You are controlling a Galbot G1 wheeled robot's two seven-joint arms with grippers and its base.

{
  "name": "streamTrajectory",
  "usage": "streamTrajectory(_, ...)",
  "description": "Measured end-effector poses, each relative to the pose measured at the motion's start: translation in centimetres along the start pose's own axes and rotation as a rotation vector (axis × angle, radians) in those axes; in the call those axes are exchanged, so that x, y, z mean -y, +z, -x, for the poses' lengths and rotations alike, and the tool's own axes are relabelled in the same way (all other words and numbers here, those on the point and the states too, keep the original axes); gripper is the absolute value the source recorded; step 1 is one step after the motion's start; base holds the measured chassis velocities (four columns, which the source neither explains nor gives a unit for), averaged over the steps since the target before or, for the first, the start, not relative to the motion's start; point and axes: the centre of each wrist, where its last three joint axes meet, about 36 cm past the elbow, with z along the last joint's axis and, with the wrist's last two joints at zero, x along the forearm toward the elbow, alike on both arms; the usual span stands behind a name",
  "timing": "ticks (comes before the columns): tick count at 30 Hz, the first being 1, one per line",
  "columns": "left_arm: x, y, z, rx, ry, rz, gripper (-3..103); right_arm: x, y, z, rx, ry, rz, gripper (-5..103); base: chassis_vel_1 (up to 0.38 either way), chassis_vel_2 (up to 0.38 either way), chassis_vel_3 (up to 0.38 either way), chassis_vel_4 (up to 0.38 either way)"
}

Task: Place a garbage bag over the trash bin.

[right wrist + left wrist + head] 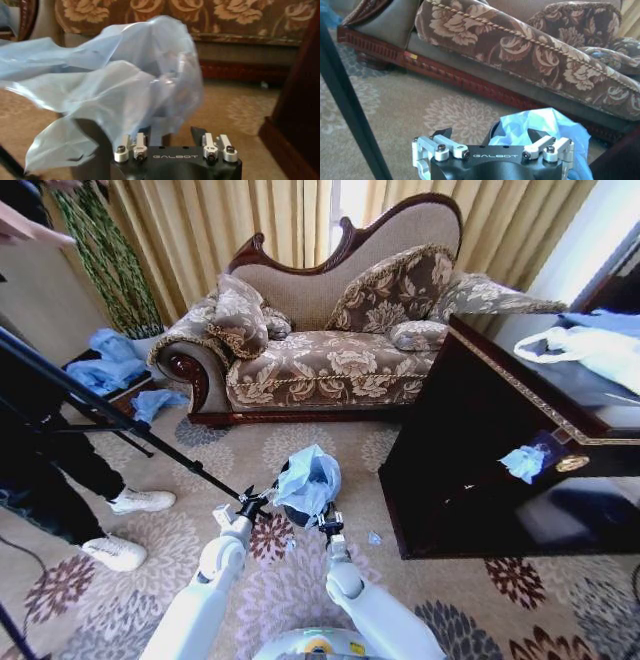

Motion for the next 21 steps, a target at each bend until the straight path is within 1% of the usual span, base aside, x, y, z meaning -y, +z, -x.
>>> streamTrajectory(1,0.0,-0.1,0.0,0.001,0.003,0.0,100,0.5,0.0,0.0,0.0,0.006,-0.004,58,0.0,0.0,0.0,0.0)
streamTrajectory(4,0.3,-0.3,0.2,0.006,0.018,0.002,100,1.8,0.3,0.0,0.003,0.024,-0.023,74,0.0,0.0,0.0,0.0)
streamTrajectory(5,0.3,-0.3,0.2,0.006,0.018,0.002,100,1.8,0.3,0.0,0.003,0.024,-0.023,74,0.0,0.0,0.0,0.0)
streamTrajectory(7,0.4,-0.5,0.4,0.009,0.026,0.006,100,2.6,0.9,-0.1,0.001,0.034,-0.039,85,0.0,0.0,0.0,0.0)
streamTrajectory(8,0.4,-0.5,0.4,0.009,0.026,0.006,100,2.6,0.9,-0.1,0.001,0.034,-0.039,85,0.0,0.0,0.0,0.0)
streamTrajectory(11,0.7,-1.2,0.7,0.005,0.035,0.016,100,4.1,2.1,-1.1,-0.006,0.043,-0.067,99,0.0,0.0,0.0,0.0)
streamTrajectory(14,1.1,-1.8,0.7,-0.014,0.042,0.035,100,4.8,2.6,-2.1,-0.011,0.039,-0.064,100,0.0,0.0,0.0,0.0)
streamTrajectory(15,1.4,-2.1,0.5,-0.035,0.043,0.067,100,5.2,2.7,-2.8,-0.005,0.037,-0.052,100,0.0,0.0,0.0,0.0)
streamTrajectory(16,1.4,-2.1,0.5,-0.035,0.043,0.067,100,5.2,2.7,-2.8,-0.005,0.037,-0.052,100,0.0,0.0,0.0,0.0)
streamTrajectory(17,1.6,-2.3,0.5,-0.052,0.038,0.112,100,5.3,2.6,-3.4,0.006,0.029,-0.033,100,0.0,0.0,0.0,0.0)
streamTrajectory(18,1.7,-2.5,0.5,-0.063,0.036,0.137,100,5.3,2.4,-3.7,0.013,0.023,-0.02,100,0.0,0.0,0.0,0.0)
streamTrajectory(19,2.0,-2.9,0.6,-0.087,0.036,0.19,100,5.3,1.9,-4.3,0.031,0.013,0.004,100,0.0,0.0,0.0,0.0)
streamTrajectory(20,2.0,-2.9,0.6,-0.087,0.036,0.19,100,5.3,1.9,-4.3,0.031,0.013,0.004,100,0.0,0.0,0.0,0.0)
streamTrajectory(21,2.4,-3.3,0.8,-0.103,0.035,0.23,100,5.4,1.5,-4.6,0.045,0.009,0.02,100,0.0,0.0,0.0,0.0)
